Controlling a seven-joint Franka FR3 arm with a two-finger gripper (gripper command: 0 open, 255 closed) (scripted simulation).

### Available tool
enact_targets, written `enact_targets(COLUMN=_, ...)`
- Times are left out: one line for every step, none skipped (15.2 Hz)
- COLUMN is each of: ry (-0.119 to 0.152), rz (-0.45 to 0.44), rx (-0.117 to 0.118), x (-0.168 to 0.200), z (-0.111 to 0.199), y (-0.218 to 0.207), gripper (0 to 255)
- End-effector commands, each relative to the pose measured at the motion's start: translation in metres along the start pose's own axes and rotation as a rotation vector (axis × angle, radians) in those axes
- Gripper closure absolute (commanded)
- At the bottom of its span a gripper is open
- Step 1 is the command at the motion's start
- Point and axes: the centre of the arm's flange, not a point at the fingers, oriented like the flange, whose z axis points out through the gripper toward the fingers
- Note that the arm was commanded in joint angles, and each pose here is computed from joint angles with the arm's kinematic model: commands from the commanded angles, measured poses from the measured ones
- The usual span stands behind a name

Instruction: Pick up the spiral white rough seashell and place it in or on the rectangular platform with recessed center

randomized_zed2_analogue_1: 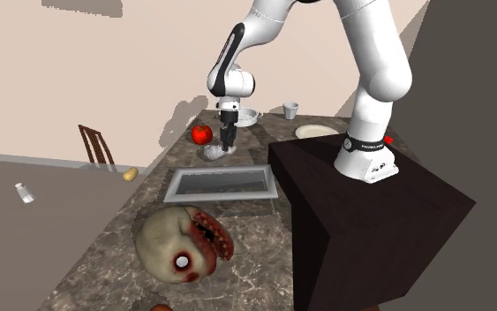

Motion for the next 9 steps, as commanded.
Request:
enact_targets(ry=0.000, rz=0.000, rx=0.000, x=0.000, z=-0.010, y=-0.004, gripper=255)
enact_targets(ry=0.000, rz=0.000, rx=0.000, x=0.000, z=-0.015, y=-0.006, gripper=255)
enact_targets(ry=0.000, rz=0.000, rx=0.000, x=0.000, z=-0.020, y=-0.007, gripper=255)
enact_targets(ry=0.000, rz=0.000, rx=0.000, x=0.000, z=-0.025, y=-0.009, gripper=255)
enact_targets(ry=0.000, rz=0.000, rx=0.000, x=-0.001, z=-0.030, y=-0.011, gripper=255)
enact_targets(ry=0.000, rz=0.000, rx=0.000, x=-0.001, z=-0.035, y=-0.013, gripper=255)
enact_targets(ry=0.000, rz=0.000, rx=0.000, x=-0.001, z=-0.040, y=-0.015, gripper=255)
enact_targets(ry=0.000, rz=0.000, rx=0.000, x=-0.001, z=-0.045, y=-0.017, gripper=255)
enact_targets(ry=0.000, rz=0.000, rx=0.000, x=-0.002, z=-0.050, y=-0.018, gripper=255)
